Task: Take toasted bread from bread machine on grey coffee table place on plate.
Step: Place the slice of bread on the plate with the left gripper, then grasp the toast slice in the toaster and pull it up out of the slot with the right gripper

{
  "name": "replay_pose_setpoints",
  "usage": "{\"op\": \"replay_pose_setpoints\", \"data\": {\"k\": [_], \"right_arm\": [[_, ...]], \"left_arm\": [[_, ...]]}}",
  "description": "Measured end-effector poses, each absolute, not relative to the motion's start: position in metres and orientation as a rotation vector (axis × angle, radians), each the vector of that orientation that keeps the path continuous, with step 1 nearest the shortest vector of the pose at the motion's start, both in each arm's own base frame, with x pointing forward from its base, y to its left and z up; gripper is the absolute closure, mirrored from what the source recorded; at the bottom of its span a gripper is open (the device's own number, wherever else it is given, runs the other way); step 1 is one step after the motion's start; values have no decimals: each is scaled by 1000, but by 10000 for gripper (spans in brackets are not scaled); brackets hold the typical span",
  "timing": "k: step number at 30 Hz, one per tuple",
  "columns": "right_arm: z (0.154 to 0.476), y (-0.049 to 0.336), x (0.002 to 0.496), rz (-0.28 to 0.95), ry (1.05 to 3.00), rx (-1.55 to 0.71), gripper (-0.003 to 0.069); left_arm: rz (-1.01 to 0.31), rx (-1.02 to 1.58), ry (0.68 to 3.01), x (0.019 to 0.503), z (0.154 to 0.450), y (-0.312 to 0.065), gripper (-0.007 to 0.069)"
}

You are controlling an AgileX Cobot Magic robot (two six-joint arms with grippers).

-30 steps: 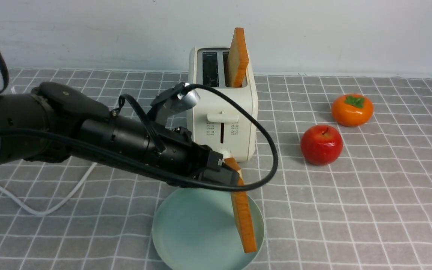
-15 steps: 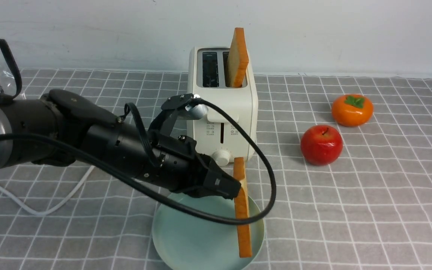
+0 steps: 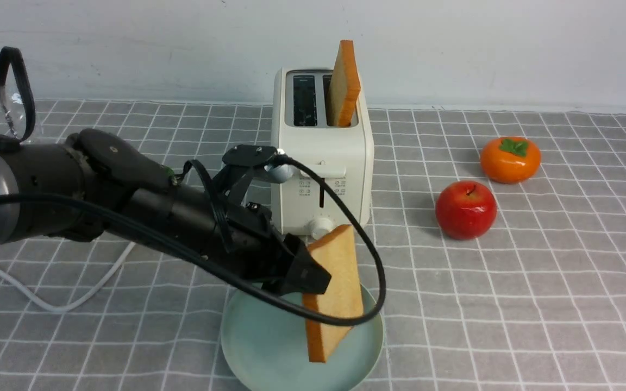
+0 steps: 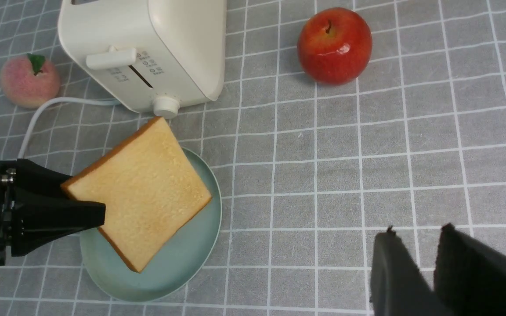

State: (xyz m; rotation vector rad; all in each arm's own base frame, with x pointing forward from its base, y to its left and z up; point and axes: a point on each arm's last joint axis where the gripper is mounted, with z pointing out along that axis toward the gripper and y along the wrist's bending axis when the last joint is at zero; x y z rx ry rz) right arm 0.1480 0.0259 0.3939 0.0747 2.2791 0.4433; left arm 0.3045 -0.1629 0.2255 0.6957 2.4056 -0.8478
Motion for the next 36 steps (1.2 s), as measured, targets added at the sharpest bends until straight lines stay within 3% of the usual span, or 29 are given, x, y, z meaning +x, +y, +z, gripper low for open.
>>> {"op": "replay_pose_setpoints", "data": {"k": [7, 14, 18, 25, 31, 36], "right_arm": [[394, 26, 148, 443, 2277, 75, 496], [395, 26, 149, 441, 2260, 79, 492], [396, 25, 150, 440, 2253, 80, 487], [397, 25, 151, 438, 2237, 83, 479], [397, 27, 159, 475, 2237, 90, 505], [398, 37, 186, 583, 2298, 14, 594]], "left_arm": [[-681, 650, 2519, 304, 221, -151, 201], [-521, 636, 2488, 293, 251, -137, 201], [-508, 566, 2501, 290, 258, -133, 210], [-497, 557, 2569, 285, 256, -130, 301], [-405, 406, 2641, 266, 279, -115, 618], [-349, 246, 2597, 237, 312, -97, 639]]}}
